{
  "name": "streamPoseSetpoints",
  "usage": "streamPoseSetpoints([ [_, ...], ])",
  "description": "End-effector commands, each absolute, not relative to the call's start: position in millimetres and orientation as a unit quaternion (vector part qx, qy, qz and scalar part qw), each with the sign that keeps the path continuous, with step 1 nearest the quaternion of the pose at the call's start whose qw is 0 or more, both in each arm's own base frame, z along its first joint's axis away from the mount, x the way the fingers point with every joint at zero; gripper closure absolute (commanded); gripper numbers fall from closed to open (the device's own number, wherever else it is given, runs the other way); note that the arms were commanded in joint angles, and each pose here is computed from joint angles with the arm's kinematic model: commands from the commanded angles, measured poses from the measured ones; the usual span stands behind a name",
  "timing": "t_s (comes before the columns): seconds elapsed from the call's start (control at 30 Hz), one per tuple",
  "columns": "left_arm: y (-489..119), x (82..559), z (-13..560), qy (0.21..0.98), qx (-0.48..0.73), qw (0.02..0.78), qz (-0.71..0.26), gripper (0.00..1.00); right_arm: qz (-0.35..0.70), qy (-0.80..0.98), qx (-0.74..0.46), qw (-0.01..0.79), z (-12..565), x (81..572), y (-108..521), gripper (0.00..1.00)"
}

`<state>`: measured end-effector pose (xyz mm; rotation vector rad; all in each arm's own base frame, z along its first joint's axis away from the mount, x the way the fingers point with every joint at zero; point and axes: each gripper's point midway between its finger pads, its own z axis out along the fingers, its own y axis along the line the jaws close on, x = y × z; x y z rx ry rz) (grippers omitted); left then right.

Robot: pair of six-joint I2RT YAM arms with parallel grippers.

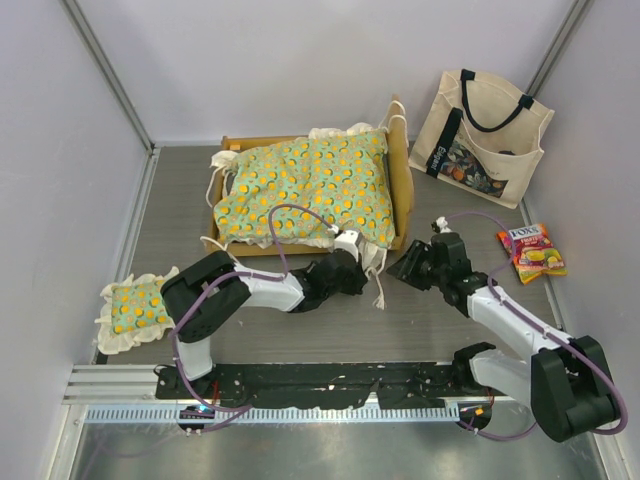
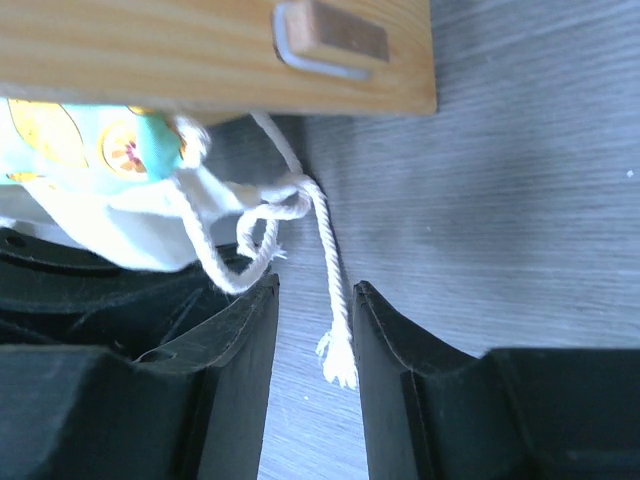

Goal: Set up the pet bed

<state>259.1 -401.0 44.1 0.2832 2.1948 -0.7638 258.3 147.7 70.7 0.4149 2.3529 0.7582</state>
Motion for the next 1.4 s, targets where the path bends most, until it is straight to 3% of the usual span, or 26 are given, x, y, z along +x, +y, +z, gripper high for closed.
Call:
streamPoseSetpoints([
  [0.0,-394.2,259.4,55.0,0.861,0.094,0.395,-0.307,1.00,0.277,0.899,0.130,0.313,64.4,244.6,146.5,0.59],
  [0.53,-400.1,256.3,58.2,0.861,0.105,0.385,-0.315,1.00,0.145,0.939,0.095,0.297,17.3,233.5,150.8,0.60],
  [0.57,-401.4,255.6,59.1,0.861,0.108,0.383,-0.317,1.00,0.129,0.939,0.093,0.304,18.2,238.1,148.3,0.61],
  [0.6,-401.4,254.7,58.4,0.861,0.110,0.381,-0.317,1.00,0.117,0.944,0.090,0.295,13.0,237.1,145.8,0.71],
  [0.7,-396.7,251.7,55.0,0.865,0.111,0.377,-0.312,1.00,0.118,0.946,0.081,0.292,11.5,236.6,147.1,0.86],
  [0.77,-393.4,249.5,52.4,0.867,0.111,0.374,-0.310,0.99,0.126,0.944,0.075,0.295,12.8,236.5,150.6,0.92],
  [0.9,-388.1,245.0,48.0,0.872,0.111,0.366,-0.305,0.94,0.113,0.944,0.068,0.301,15.7,236.4,150.1,0.99],
  [1.0,-385.0,241.1,45.2,0.875,0.113,0.360,-0.305,0.81,0.107,0.945,0.065,0.303,19.0,237.2,148.3,0.99],
  [1.03,-383.6,239.9,44.2,0.875,0.113,0.358,-0.304,0.73,0.110,0.944,0.064,0.304,20.3,237.6,149.2,0.99],
  [1.37,-383.6,244.8,57.8,0.861,0.116,0.383,-0.312,0.49,0.121,0.945,0.058,0.299,21.3,237.5,155.9,0.99],
])
